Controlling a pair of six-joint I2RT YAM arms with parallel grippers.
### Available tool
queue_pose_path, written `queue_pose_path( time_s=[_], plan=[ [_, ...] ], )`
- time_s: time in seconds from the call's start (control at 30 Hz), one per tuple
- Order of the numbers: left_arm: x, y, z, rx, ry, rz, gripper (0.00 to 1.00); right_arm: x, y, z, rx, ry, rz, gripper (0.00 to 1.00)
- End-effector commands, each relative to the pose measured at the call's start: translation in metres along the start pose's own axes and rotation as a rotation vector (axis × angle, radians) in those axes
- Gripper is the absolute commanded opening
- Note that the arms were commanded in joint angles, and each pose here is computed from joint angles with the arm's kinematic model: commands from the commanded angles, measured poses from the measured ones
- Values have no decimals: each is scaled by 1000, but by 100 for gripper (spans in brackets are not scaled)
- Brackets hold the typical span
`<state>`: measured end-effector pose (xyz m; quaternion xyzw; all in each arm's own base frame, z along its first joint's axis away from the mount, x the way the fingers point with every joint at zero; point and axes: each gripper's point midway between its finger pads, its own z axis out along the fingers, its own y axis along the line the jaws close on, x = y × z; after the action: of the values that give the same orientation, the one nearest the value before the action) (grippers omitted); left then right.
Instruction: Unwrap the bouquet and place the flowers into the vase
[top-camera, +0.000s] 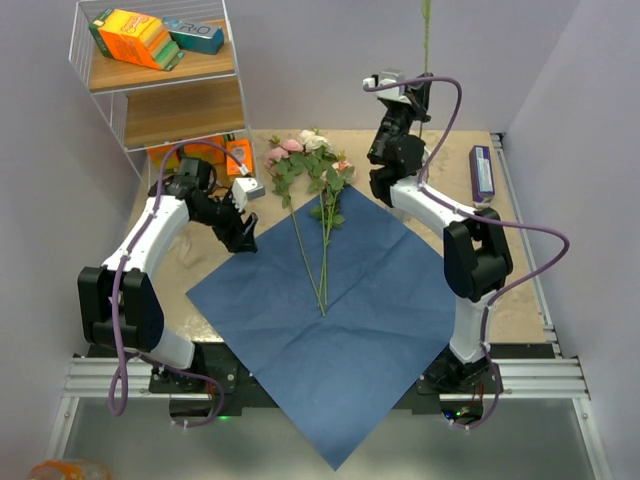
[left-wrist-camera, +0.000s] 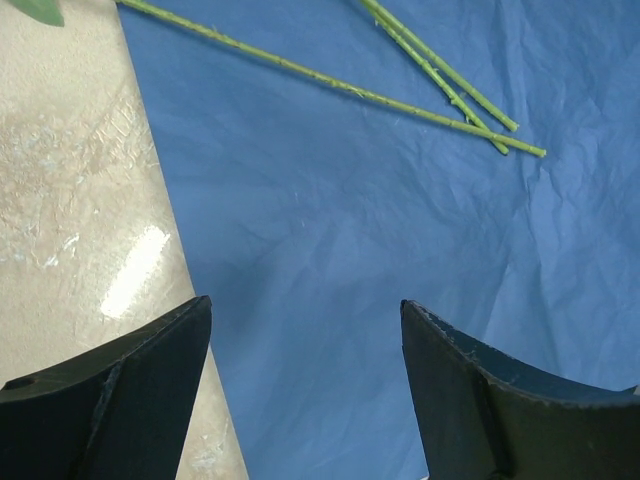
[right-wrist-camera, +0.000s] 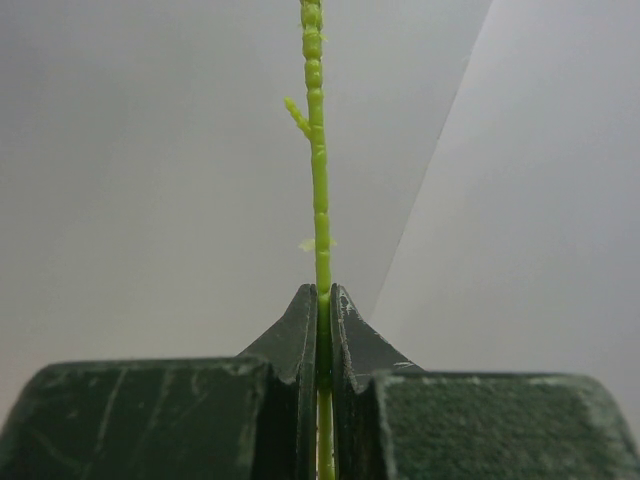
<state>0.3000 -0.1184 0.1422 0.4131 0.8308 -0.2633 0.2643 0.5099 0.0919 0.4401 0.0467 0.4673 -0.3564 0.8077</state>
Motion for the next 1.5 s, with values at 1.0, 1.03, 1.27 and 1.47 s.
queue_pose_path(
  time_s=[1.0,1.03,1.27,1.47],
  plan=[
    [-18,-9,-25,-27,-63,56,80,0,-85,-65,263,120,378,52],
    [-18,-9,-25,-28,-62,56,80,-2,-85,-64,259,121,392,52],
    [-22,-13,-27,-12,-78,58,80,-2,-73,-58,188,211,359,56],
    [-25,-14,-28,-7,-87,62,79,5,-76,-82,48,333,390,74]
  ],
)
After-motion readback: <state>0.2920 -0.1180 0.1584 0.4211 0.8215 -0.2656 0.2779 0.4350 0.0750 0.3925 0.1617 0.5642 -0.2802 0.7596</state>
